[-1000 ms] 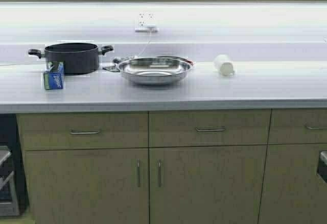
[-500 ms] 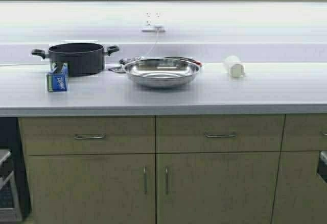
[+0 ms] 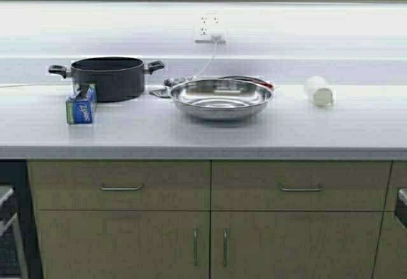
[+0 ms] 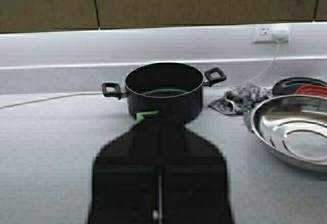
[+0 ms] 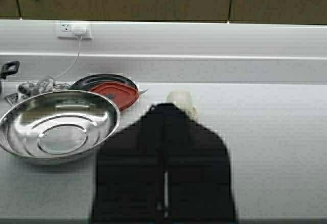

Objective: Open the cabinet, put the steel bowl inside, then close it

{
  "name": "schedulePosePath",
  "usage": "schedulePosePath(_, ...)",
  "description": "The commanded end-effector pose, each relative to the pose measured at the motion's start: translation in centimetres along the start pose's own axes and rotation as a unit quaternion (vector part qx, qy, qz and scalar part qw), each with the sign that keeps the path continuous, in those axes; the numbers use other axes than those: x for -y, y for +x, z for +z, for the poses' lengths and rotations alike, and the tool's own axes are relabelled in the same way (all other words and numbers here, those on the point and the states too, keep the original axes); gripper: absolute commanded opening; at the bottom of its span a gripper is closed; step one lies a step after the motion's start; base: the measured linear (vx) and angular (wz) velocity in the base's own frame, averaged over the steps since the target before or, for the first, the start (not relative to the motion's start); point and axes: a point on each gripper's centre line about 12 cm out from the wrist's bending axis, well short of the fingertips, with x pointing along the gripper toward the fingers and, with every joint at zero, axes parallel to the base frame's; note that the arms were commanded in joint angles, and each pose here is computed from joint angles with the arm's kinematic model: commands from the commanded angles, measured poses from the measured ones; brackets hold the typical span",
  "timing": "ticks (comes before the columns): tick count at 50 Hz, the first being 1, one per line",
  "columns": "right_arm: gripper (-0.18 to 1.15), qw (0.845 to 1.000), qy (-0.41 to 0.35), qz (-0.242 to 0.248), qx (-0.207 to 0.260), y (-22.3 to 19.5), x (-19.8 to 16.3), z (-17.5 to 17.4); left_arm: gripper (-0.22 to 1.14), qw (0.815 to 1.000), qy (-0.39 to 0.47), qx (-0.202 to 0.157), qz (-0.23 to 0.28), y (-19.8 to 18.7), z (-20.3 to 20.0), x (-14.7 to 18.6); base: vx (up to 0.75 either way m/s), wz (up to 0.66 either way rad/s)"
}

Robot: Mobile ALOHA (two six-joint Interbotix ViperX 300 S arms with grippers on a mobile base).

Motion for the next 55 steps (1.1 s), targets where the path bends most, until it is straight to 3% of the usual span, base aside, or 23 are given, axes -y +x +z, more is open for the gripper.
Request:
schedulePosePath(1,0.05,1.0,0.001,0.002,0.005,0.2,-0.1,0.5,0.03,1.0,0.0,0.006,0.0,0.1,0.1,0.0,0.24,0.01)
schedulePosePath(33,0.05,1.0,0.007,0.002,-0.011,0.7,-0.1,-0.2,0.03,1.0,-0.002,0.012,0.0,-0.4,-0.3,0.0,0.25,0.01)
schedulePosePath(37,0.09,1.0,0.015,0.003,-0.005,0.7,-0.1,0.1,0.08,1.0,-0.007,0.023,-0.01,-0.4,0.1,0.4,0.25,-0.07)
schedulePosePath(41,0.29,0.999,0.03,0.018,-0.009,0.6,-0.7,-0.3,0.29,0.999,-0.007,0.025,-0.033,-0.5,0.0,1.3,0.23,-0.05)
schedulePosePath(49,1.1,0.995,0.034,0.087,-0.02,0.7,-3.5,-0.5,1.09,0.995,-0.003,0.014,-0.102,-0.9,-0.8,4.0,0.2,0.02)
schedulePosePath(51,1.13,0.994,0.033,0.107,-0.016,0.6,-4.3,-0.3,1.12,0.992,-0.007,0.017,-0.126,-1.2,-0.7,4.9,0.18,0.03)
schedulePosePath(55,1.0,0.987,0.037,0.154,-0.011,0.2,-6.2,0.3,1.0,0.984,-0.011,0.024,-0.178,-1.7,-0.2,7.0,0.16,0.03)
